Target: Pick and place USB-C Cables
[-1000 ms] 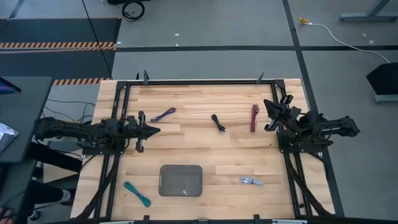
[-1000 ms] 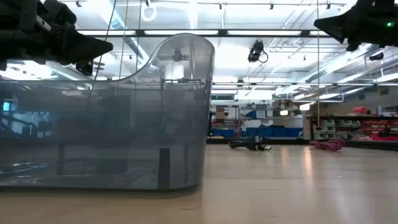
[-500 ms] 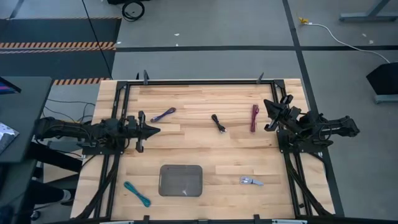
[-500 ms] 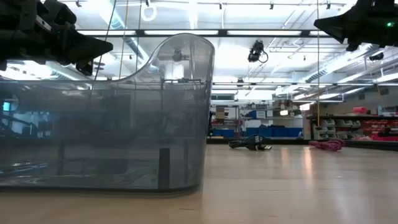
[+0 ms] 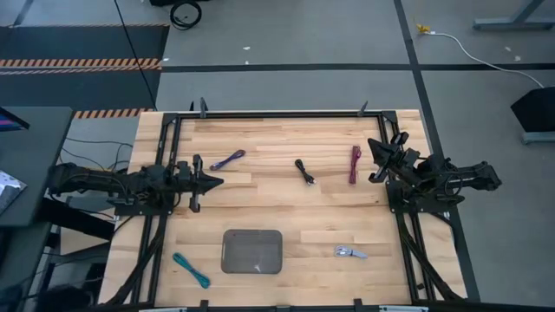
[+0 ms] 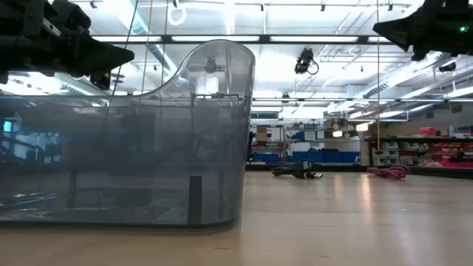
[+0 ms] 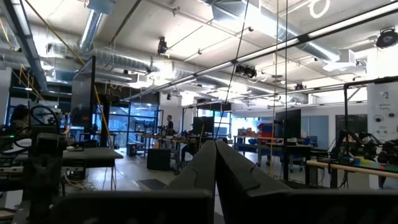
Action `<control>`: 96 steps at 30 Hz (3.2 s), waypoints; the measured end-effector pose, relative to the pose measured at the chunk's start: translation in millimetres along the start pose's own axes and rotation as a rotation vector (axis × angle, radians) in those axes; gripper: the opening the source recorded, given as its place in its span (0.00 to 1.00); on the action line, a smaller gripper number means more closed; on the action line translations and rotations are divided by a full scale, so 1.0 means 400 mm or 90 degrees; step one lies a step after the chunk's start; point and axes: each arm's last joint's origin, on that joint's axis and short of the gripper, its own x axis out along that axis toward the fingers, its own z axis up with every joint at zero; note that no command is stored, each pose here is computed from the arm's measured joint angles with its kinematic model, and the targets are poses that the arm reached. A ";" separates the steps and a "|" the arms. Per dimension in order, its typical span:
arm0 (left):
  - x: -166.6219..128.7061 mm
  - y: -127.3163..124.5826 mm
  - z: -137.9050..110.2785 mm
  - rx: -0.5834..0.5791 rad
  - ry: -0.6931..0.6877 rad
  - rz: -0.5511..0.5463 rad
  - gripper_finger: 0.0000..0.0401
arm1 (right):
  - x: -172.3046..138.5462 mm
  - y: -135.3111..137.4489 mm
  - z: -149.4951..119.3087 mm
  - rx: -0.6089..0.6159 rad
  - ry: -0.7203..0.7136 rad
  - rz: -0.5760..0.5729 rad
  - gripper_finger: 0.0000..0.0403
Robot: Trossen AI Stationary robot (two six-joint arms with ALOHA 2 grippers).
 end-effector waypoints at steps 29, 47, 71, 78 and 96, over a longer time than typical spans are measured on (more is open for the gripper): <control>0.000 0.000 0.000 0.000 0.000 0.000 0.01 | 0.000 0.000 0.000 0.000 0.000 0.000 0.04; 0.000 0.000 0.000 0.000 0.000 0.000 0.01 | 0.000 0.000 0.000 0.000 0.000 0.000 0.04; 0.000 0.000 0.000 0.000 0.000 0.000 0.01 | 0.000 0.000 0.000 0.000 0.000 0.000 0.04; 0.000 0.000 0.000 0.000 0.000 0.000 0.01 | 0.000 0.000 0.000 0.000 0.000 0.000 0.04; 0.000 0.000 0.004 -0.203 -0.011 -0.003 0.01 | 0.000 0.000 0.000 0.000 0.000 0.000 0.04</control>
